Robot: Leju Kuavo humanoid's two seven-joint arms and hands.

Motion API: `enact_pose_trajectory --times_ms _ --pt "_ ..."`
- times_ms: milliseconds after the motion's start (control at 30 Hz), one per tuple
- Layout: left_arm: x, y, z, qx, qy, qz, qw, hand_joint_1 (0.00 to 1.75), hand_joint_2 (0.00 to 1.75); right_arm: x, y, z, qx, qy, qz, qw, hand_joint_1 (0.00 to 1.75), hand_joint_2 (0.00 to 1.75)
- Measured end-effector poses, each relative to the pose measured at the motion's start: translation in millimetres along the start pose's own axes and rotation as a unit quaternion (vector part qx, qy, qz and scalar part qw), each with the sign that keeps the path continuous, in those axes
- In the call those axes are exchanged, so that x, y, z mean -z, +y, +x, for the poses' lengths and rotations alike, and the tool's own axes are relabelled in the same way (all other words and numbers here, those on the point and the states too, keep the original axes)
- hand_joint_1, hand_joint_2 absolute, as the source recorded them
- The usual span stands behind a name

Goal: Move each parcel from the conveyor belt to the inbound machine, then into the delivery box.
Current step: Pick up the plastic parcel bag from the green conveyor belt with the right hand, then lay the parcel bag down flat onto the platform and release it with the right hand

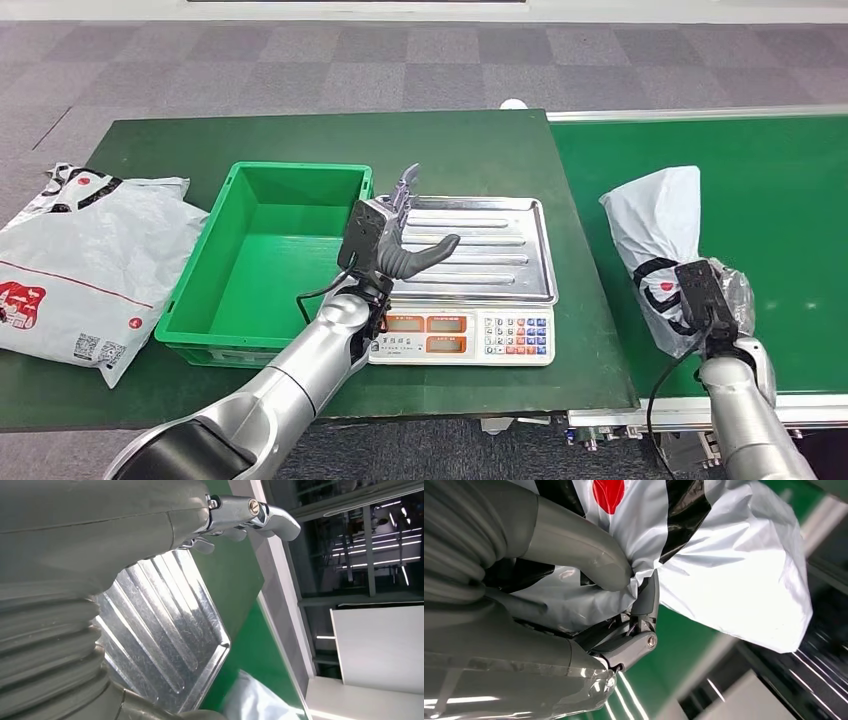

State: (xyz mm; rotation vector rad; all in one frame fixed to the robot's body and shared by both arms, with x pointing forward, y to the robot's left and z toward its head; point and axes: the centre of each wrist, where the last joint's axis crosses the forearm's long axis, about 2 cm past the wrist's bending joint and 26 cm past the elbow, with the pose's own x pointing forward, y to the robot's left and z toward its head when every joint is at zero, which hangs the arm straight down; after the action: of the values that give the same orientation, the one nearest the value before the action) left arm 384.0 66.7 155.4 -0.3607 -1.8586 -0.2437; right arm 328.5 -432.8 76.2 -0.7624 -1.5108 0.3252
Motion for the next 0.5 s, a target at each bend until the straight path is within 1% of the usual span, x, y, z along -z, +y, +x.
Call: enact_pose_trajectory --times_ms 100,233,400,500 --pt "-1 1 -1 0.003 -0.003 0.001 1.000 0.00 1.75 6 -6 21 0.001 -0.044 -0.022 0.999 1.75 1.75" --pt "-1 2 -2 0.007 -0.007 0.003 1.000 0.00 1.75 18 -8 47 0.015 -0.099 -0.023 0.995 1.75 1.75" --pt "-1 1 -2 0.006 -0.008 0.007 1.000 0.00 1.75 34 5 80 0.027 -0.149 -0.017 0.988 1.75 1.75" --pt "-1 1 -2 -0.001 -0.002 0.014 1.000 0.00 1.75 44 16 104 0.038 -0.175 -0.001 0.984 1.75 1.75"
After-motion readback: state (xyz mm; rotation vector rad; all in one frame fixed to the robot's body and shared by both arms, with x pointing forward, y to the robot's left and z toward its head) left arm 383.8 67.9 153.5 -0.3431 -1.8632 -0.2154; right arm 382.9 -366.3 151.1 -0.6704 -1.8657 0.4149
